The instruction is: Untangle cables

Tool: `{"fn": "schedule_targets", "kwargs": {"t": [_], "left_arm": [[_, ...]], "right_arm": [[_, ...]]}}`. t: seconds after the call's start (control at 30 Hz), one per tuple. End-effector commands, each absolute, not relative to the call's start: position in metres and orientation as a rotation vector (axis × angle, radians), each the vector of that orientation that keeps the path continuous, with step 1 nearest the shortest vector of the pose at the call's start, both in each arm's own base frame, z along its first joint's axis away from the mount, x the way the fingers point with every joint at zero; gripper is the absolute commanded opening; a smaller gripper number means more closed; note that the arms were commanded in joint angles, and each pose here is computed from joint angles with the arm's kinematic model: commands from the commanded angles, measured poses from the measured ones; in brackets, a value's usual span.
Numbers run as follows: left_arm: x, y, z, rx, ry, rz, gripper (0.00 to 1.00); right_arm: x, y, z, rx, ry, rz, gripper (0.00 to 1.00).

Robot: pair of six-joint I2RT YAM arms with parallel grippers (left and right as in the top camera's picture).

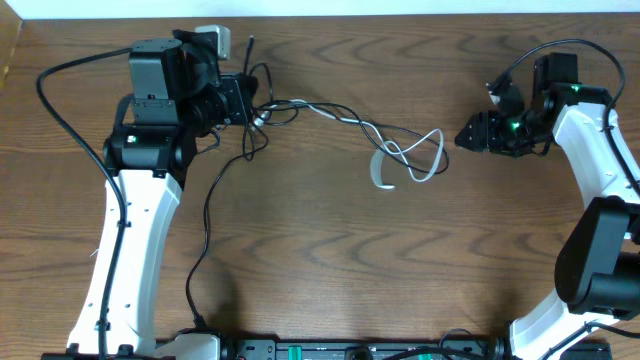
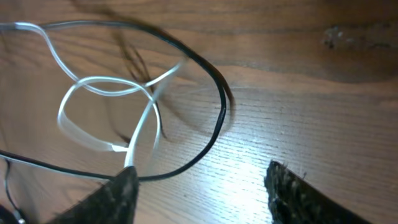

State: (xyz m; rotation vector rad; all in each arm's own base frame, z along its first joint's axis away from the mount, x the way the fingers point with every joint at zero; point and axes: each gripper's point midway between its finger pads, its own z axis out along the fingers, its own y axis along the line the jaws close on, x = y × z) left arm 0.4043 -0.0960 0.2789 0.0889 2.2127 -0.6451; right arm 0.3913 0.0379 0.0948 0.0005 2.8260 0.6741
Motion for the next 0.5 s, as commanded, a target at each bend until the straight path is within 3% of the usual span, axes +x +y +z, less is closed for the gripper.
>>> {"fn": "schedule_targets", "kwargs": {"t": [0.0,0.47], "left_arm": [[0.396,-0.119,0.291,0.188,2.179,-0.775,0.08],[0.380,-0.174,0.326,0.419,2.016,-1.004,0.08]], "right_arm": [[0.396,0.046,0.100,-0.059,2.801,0.708,0.67],[0.418,0.124,0.184,-0.505,2.437,1.031,0.70]]}}
